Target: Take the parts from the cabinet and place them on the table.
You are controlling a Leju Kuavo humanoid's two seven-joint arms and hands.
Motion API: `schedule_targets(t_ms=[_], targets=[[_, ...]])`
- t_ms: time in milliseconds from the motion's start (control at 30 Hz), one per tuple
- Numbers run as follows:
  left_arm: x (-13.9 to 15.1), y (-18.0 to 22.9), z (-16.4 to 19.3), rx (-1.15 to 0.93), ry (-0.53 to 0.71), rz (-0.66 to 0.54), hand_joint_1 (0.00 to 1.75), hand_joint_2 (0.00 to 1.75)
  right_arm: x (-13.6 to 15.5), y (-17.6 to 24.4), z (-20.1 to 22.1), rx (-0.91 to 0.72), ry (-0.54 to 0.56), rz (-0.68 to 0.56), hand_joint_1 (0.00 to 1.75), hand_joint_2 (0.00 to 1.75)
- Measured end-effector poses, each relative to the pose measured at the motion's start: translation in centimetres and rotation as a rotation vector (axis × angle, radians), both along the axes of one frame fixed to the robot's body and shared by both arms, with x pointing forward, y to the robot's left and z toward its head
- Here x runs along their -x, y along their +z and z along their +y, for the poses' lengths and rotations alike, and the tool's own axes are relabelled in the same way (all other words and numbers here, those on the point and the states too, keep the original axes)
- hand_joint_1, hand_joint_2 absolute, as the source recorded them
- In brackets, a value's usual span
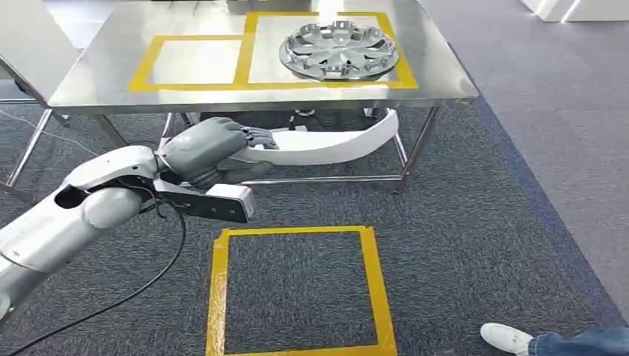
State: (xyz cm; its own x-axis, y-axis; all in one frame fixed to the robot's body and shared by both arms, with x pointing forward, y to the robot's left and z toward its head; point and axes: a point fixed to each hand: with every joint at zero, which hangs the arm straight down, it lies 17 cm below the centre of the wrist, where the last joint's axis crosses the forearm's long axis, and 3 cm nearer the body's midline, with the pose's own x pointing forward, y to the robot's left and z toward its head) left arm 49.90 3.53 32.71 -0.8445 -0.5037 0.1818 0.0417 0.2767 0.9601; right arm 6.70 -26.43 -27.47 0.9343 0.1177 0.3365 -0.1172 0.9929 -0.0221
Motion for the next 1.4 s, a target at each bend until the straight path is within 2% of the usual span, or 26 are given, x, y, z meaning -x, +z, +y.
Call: schedule_targets(t_ms=[567, 1400], targets=[[0.1, -0.4, 0.2, 0.000, 0.002, 0.006, 1.75, 1.75, 0.3, 0.0, 0.0, 0.002, 0.002, 0.002, 0.00, 0.00], [-0.1, 1.1, 0.0, 0.023, 0.000, -0.007, 1.75, 1.75, 0.4, 0.0, 0.0, -0.002, 0.004, 0.002, 0.00, 0.00]])
